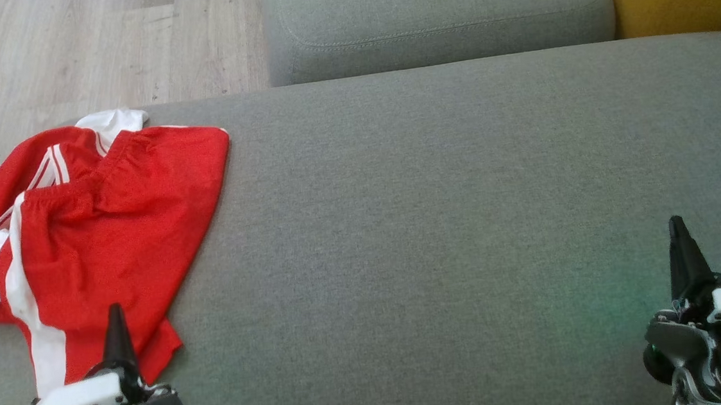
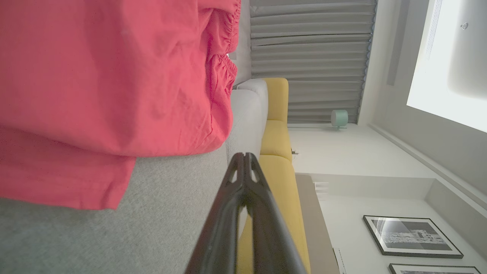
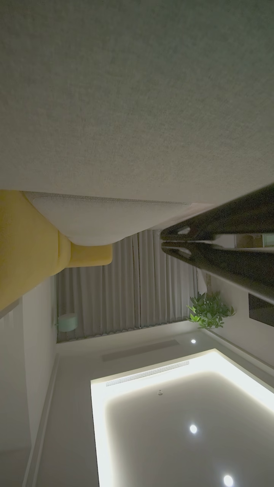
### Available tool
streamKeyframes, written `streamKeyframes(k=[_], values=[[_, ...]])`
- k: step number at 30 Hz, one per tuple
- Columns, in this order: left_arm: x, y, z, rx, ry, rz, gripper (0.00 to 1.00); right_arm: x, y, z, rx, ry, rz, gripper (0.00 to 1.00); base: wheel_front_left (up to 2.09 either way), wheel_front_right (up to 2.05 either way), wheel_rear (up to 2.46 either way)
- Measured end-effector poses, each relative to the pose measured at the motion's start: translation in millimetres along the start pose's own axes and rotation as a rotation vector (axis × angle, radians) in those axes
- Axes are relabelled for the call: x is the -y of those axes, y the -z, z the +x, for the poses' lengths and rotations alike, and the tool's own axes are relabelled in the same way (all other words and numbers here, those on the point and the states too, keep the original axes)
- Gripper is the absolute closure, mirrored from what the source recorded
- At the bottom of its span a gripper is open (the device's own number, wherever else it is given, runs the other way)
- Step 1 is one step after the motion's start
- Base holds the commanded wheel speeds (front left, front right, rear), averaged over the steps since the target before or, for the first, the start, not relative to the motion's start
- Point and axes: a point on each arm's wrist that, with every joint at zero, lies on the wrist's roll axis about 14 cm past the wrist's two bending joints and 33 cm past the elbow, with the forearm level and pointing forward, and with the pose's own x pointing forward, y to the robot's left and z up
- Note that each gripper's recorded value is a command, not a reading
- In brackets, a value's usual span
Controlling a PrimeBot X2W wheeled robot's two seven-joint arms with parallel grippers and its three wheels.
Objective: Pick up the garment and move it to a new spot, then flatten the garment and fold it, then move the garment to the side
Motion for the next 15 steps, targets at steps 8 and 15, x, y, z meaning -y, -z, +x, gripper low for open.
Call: streamKeyframes(k=[8,15], values=[[-51,2,-23,0.000,-0.154,-0.013,0.00,54,0,-25,0.007,0.162,0.012,0.00,0.00,0.00,0.00],[-49,4,-24,0.000,-0.149,0.025,0.00,51,6,-24,-0.007,0.155,-0.024,0.00,0.00,0.00,0.00]])
